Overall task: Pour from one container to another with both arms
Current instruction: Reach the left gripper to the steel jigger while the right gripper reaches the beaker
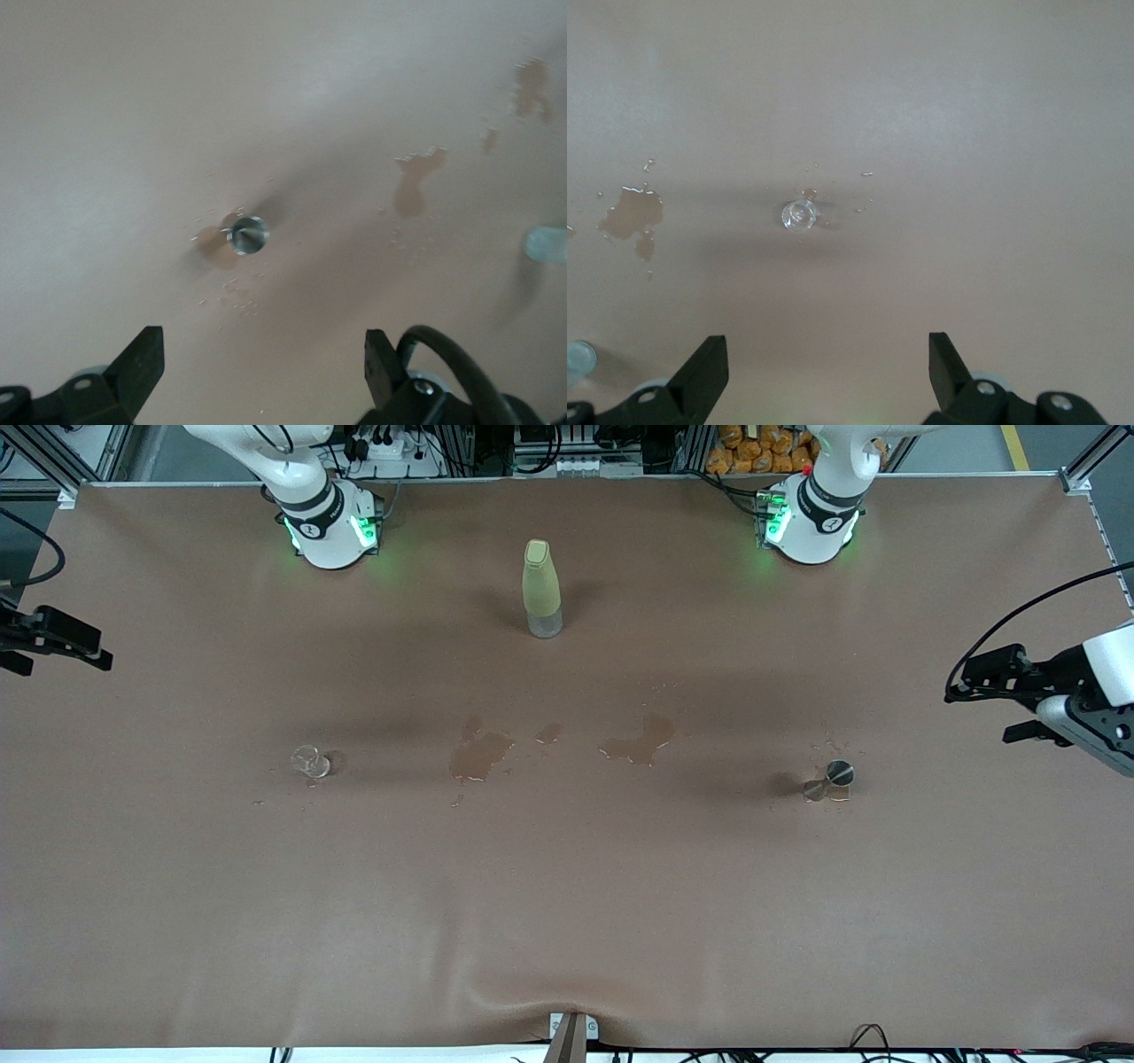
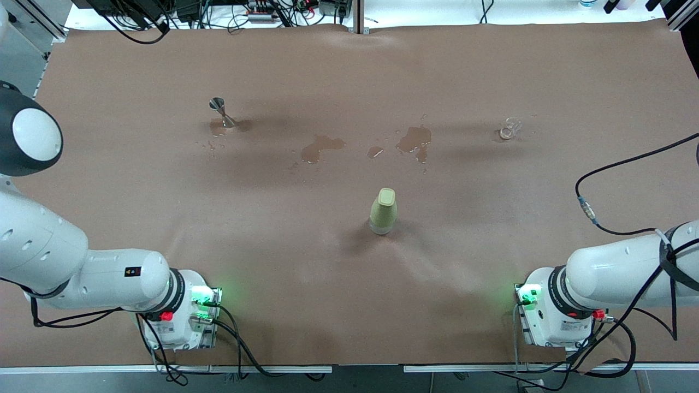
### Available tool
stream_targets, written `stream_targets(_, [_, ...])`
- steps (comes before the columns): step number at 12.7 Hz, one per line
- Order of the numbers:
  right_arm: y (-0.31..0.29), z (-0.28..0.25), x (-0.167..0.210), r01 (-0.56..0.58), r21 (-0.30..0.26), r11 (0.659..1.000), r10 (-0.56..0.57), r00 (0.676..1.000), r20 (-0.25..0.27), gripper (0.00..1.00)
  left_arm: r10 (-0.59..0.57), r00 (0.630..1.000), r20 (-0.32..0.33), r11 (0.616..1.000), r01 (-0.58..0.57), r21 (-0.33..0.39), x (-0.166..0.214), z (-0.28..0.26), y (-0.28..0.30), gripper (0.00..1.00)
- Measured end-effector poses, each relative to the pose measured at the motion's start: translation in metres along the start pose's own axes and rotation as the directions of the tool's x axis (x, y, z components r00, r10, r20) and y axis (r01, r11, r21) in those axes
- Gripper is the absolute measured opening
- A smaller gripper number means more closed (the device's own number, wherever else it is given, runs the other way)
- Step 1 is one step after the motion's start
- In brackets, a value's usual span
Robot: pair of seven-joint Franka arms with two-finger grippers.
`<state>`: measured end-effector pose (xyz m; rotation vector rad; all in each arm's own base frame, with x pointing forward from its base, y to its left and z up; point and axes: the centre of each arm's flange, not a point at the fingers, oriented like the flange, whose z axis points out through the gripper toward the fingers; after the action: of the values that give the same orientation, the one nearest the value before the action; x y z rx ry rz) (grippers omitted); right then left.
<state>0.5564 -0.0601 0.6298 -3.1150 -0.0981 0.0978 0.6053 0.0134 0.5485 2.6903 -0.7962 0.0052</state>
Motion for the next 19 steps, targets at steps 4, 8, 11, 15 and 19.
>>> stream_targets(4, [0.022, 0.013, -0.004, 0.097, 0.011, 0.995, -0.097, 0.995, 0.029, 1.00, 0.238, 0.970, -0.041, 0.967, -0.241, -0.087, -0.004, 0.018, -0.015, 1.00])
stream_targets(8, [0.045, 0.046, -0.004, 0.251, 0.050, 0.967, -0.253, 0.967, 0.036, 1.00, 0.405, 0.909, -0.097, 0.896, -0.416, -0.154, -0.021, 0.047, -0.039, 1.00])
stream_targets(11, [0.065, 0.074, -0.005, 0.325, 0.072, 0.943, -0.327, 0.945, 0.014, 1.00, 0.577, 0.803, -0.147, 0.784, -0.596, -0.177, -0.034, 0.072, -0.062, 1.00])
stream_targets(15, [0.073, 0.082, -0.002, 0.590, 0.047, 0.806, -0.589, 0.808, -0.029, 1.00, 0.685, 0.684, -0.251, 0.656, -0.729, -0.197, -0.056, 0.111, -0.098, 1.00])
stream_targets(19, [0.076, 0.099, 0.004, 0.865, -0.016, 0.501, -0.864, 0.500, -0.054, 1.00, 0.767, 0.518, -0.379, 0.496, -0.853, -0.162, -0.075, 0.152, -0.128, 1.00])
